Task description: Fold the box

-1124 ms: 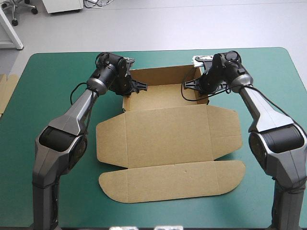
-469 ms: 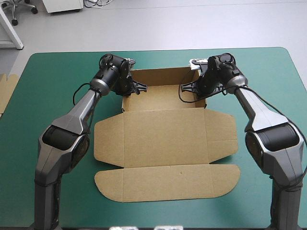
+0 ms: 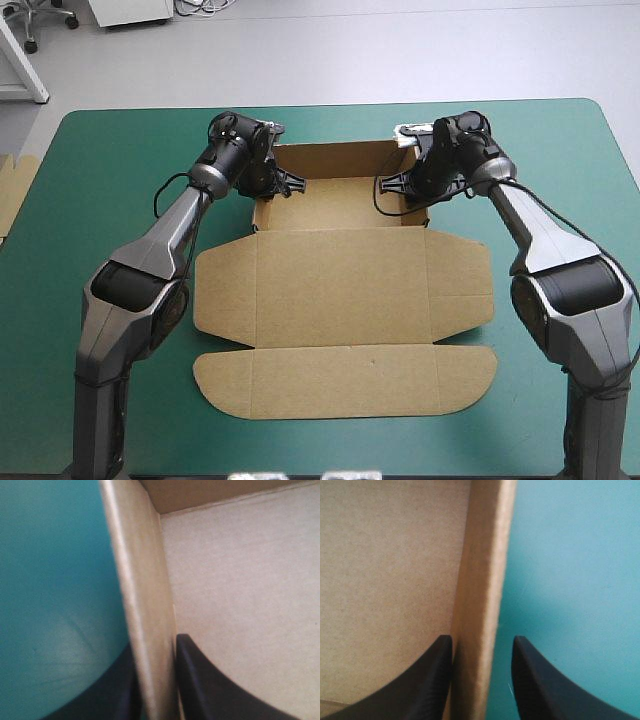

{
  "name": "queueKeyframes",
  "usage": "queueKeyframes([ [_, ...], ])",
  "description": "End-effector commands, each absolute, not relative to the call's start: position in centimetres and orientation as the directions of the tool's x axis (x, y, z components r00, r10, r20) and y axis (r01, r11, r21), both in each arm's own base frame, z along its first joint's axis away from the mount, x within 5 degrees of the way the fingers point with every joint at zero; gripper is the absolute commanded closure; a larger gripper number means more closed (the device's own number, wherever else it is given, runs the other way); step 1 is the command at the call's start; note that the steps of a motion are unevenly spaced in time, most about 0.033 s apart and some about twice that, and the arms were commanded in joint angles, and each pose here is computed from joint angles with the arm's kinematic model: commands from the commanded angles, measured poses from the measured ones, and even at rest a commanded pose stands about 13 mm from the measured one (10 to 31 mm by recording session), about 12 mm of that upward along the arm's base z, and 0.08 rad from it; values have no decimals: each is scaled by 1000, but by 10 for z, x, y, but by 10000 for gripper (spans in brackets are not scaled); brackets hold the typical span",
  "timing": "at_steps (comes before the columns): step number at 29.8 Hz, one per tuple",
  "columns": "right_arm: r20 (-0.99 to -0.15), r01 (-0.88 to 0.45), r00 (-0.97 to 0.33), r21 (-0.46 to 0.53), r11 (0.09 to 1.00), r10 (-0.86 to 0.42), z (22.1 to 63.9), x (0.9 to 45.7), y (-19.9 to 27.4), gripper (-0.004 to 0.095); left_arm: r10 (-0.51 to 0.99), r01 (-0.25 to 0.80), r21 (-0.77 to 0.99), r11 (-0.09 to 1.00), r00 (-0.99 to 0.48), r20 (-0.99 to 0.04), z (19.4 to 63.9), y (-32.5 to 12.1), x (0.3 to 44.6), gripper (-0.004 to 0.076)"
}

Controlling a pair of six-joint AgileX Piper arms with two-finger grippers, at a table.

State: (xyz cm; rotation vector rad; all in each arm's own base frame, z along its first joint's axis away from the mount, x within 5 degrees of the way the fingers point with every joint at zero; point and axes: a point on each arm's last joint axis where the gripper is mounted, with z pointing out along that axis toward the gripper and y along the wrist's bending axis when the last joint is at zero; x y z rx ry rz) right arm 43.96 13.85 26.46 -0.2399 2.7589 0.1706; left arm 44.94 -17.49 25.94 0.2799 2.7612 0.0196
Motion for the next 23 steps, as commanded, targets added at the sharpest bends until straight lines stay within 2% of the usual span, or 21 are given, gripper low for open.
queueKeyframes([
  [1,-464,-203,-874,77,976,-146,302,434,134,462,197,196,51,979,-866,-459,300,-169,444,378],
  [2,-470,-204,-871,77,976,-145,304,433,134,462,196,196,49,979,-862,-468,303,-169,443,297],
  [4,-487,-205,-862,79,976,-142,310,432,134,463,194,196,46,980,-856,-479,307,-169,442,202],
  [6,-509,-207,-849,81,975,-138,319,430,133,463,186,192,40,981,-847,-498,315,-168,440,155],
  [15,-584,-214,-802,80,974,-128,362,411,127,463,169,210,2,978,-776,-607,368,-165,417,155],
  [19,-659,-234,-741,75,969,-128,398,391,122,463,173,224,15,975,-706,-687,402,-163,398,165],
  [23,-738,-256,-659,37,966,-146,427,365,116,463,227,218,114,969,-615,-755,433,-156,370,191],
])
